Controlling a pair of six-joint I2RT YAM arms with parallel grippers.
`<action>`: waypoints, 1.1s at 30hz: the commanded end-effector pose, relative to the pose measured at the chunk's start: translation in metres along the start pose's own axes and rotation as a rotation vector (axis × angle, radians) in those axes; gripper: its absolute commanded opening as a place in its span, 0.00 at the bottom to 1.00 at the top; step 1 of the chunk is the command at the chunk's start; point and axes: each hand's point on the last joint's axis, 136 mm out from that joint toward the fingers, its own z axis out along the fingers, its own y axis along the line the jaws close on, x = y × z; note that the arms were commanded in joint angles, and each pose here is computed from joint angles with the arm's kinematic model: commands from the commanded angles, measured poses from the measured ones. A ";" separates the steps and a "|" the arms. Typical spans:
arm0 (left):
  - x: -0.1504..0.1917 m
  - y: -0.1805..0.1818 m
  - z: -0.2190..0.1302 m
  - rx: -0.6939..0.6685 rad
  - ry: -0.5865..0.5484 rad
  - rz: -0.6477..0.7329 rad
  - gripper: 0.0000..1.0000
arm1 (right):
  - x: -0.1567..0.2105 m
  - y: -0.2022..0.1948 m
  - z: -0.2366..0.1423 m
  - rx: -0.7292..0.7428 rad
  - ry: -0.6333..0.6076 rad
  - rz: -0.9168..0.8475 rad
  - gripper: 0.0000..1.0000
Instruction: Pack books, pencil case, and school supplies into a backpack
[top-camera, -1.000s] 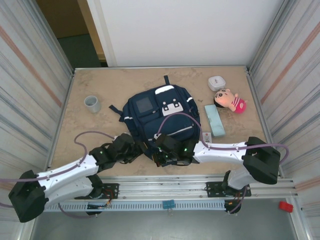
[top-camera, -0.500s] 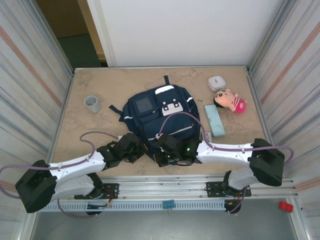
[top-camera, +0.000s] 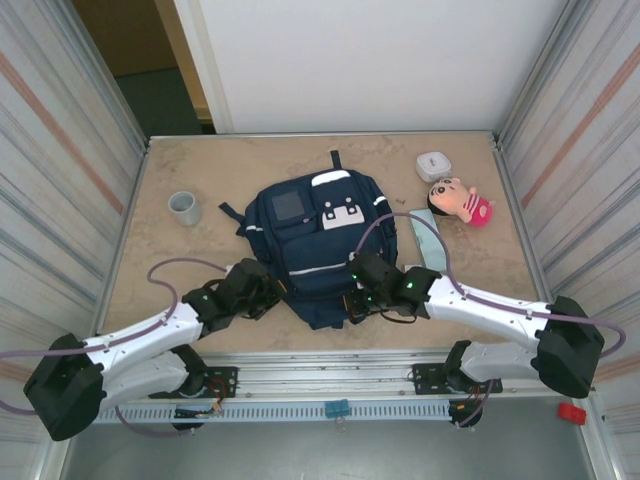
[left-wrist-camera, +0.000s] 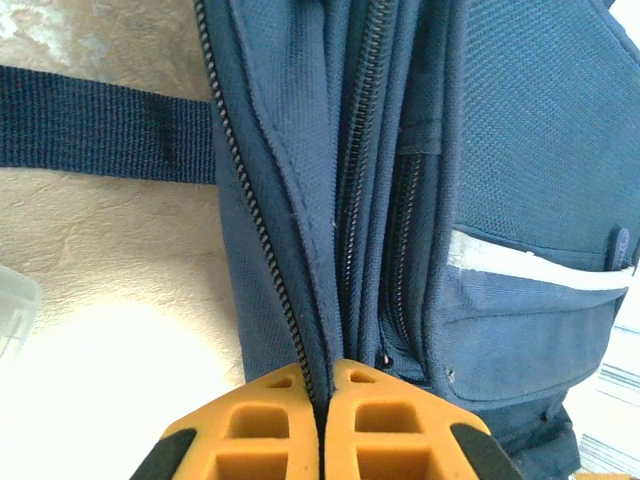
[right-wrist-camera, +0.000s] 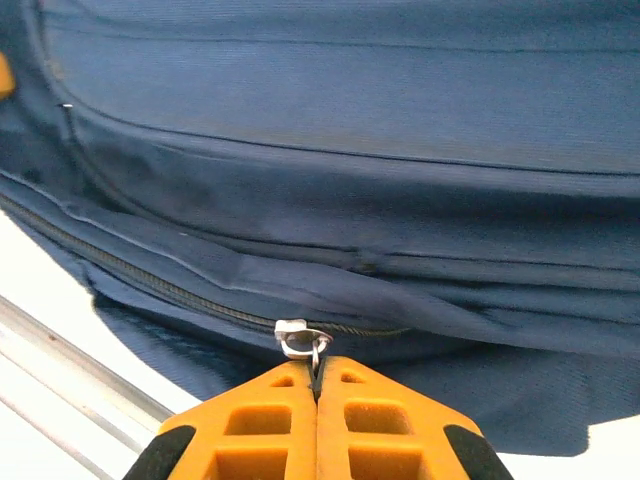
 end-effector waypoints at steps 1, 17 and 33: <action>-0.017 -0.010 -0.007 -0.002 -0.062 0.038 0.00 | 0.012 -0.006 0.001 -0.017 0.050 -0.020 0.01; -0.016 -0.015 -0.008 0.016 -0.053 0.059 0.00 | 0.008 -0.008 0.019 0.013 0.071 -0.036 0.05; -0.089 -0.019 -0.046 -0.011 -0.167 0.174 0.21 | -0.013 0.024 -0.018 -0.219 -0.037 -0.025 0.00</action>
